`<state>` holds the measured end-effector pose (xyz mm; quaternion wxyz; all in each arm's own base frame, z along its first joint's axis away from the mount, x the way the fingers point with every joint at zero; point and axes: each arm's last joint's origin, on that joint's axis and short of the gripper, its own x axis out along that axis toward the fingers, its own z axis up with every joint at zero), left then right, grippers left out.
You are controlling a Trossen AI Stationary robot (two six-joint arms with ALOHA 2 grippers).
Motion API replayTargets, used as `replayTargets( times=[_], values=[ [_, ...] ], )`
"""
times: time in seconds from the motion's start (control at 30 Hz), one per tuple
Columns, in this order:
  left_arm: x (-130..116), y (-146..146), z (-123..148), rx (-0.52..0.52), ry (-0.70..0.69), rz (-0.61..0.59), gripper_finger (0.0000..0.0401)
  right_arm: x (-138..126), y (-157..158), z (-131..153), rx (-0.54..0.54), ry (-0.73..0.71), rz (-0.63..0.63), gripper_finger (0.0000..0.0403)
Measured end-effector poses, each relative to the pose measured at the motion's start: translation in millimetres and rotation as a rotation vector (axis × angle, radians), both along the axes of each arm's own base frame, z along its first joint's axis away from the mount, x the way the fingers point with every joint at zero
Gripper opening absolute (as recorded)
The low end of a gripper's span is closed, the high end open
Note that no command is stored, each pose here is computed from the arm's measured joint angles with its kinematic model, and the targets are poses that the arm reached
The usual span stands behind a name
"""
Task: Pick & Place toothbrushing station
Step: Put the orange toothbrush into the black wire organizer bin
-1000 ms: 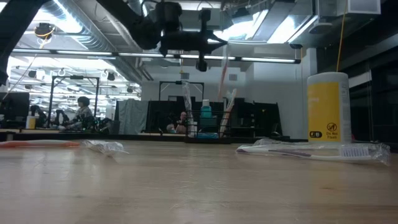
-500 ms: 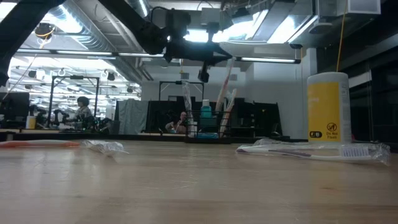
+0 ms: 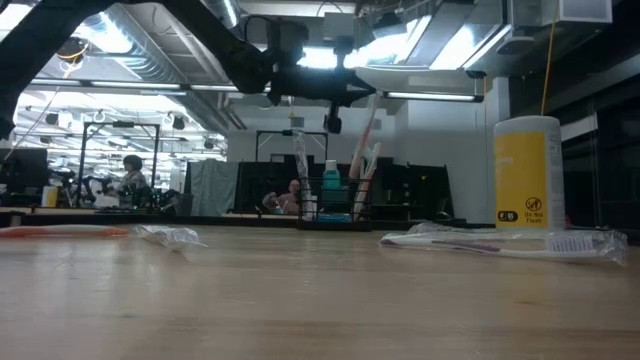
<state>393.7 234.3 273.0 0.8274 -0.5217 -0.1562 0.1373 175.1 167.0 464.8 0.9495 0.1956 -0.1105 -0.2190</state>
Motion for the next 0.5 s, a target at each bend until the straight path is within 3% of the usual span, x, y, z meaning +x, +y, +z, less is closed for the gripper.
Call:
replayTargets(
  times=[0.27,0.5],
  values=[
    [7,4,4,0.019,0.022,-0.005,0.0002,0,0,0,-0.002,0.002,-0.002,0.0242],
    [11,9,-12,-0.011,0.054,-0.004,0.0002,0,0,0,0.002,0.000,-0.002,0.0242]
  ],
)
